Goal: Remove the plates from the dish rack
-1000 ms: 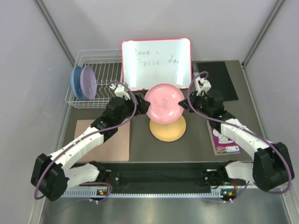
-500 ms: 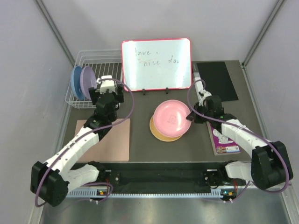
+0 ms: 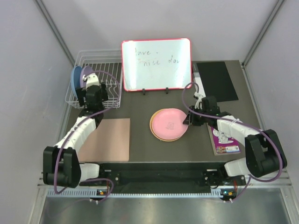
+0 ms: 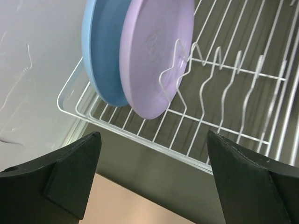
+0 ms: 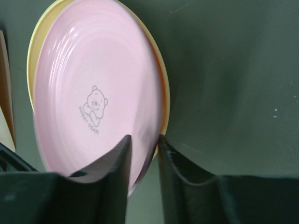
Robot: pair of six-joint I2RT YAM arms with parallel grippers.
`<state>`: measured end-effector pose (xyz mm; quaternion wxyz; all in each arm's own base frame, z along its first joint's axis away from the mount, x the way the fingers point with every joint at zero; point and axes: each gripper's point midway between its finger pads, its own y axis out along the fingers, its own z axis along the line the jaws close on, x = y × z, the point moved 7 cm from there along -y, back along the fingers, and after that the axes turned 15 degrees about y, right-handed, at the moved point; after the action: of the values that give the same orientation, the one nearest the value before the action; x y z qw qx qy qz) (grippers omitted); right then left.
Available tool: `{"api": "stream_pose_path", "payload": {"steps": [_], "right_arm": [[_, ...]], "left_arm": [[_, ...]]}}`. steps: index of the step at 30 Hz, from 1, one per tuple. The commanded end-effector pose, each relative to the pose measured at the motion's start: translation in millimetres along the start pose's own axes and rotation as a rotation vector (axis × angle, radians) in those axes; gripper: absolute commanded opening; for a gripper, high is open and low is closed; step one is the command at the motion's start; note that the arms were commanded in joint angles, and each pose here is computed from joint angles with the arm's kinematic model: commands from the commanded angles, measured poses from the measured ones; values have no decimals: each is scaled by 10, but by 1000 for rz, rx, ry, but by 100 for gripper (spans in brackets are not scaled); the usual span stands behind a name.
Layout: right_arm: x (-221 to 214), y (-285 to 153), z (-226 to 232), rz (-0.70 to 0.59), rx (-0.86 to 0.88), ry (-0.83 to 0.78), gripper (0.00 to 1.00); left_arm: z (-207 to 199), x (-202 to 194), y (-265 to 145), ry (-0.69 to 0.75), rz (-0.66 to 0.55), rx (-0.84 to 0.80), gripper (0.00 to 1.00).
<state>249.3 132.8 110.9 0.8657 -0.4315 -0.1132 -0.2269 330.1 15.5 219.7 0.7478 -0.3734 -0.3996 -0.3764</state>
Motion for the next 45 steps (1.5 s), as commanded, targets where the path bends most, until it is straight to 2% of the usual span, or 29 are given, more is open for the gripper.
{"api": "stream_pose_path", "payload": {"steps": [1, 3, 6, 10, 12, 17, 21, 27, 28, 30, 31, 33, 34, 36, 37, 38, 40, 41, 45], "right_arm": [[230, -55, 164, -66, 61, -75, 36], [260, -64, 174, -73, 62, -92, 45], [336, -107, 173, -105, 6, -98, 52], [463, -312, 153, -218, -105, -117, 58], [510, -463, 219, -269, -100, -128, 62], [531, -628, 302, -322, -78, -136, 65], [535, -676, 294, -346, -83, -136, 66], [524, -586, 243, -327, -106, -126, 66], [521, -567, 247, -322, -98, -124, 67], [515, -516, 233, -307, -98, -116, 67], [513, -501, 229, -303, -92, -115, 67], [504, -469, 220, -292, -92, -108, 67], [493, -455, 207, -288, -93, -107, 66], [482, -439, 198, -279, -93, -105, 66], [475, -436, 198, -275, -90, -105, 67], [467, -437, 196, -274, -92, -107, 67], [455, -435, 175, -274, -97, -107, 67], [454, -433, 171, -275, -98, -108, 67], [466, -415, 165, -276, -101, -111, 67]], "left_arm": [[107, 180, 157, -106, -62, -6, 99], [117, 161, 221, -111, -54, -6, 99], [140, 176, 336, -120, -55, -5, 99], [261, 187, 517, -135, -52, 41, 99], [284, 220, 609, -145, -66, 53, 99], [393, 183, 868, -143, -42, 128, 97], [367, 133, 1008, -120, -35, 111, 74], [338, 144, 1014, -130, -44, 87, 67], [319, 151, 1006, -134, -47, 72, 58], [312, 132, 982, -147, -51, 63, 49], [300, 120, 983, -151, -57, 59, 34], [278, 109, 993, -151, -53, 51, 13], [273, 92, 1017, -149, -45, 54, 9], [267, 58, 1045, -145, -25, 69, 19], [257, 47, 1075, -139, -18, 72, 20], [255, 31, 1087, -135, -12, 76, 15], [260, 10, 1122, -129, -3, 91, 12], [253, 15, 1127, -126, -2, 90, 0], [260, 31, 1114, -121, -9, 90, 0]]}}
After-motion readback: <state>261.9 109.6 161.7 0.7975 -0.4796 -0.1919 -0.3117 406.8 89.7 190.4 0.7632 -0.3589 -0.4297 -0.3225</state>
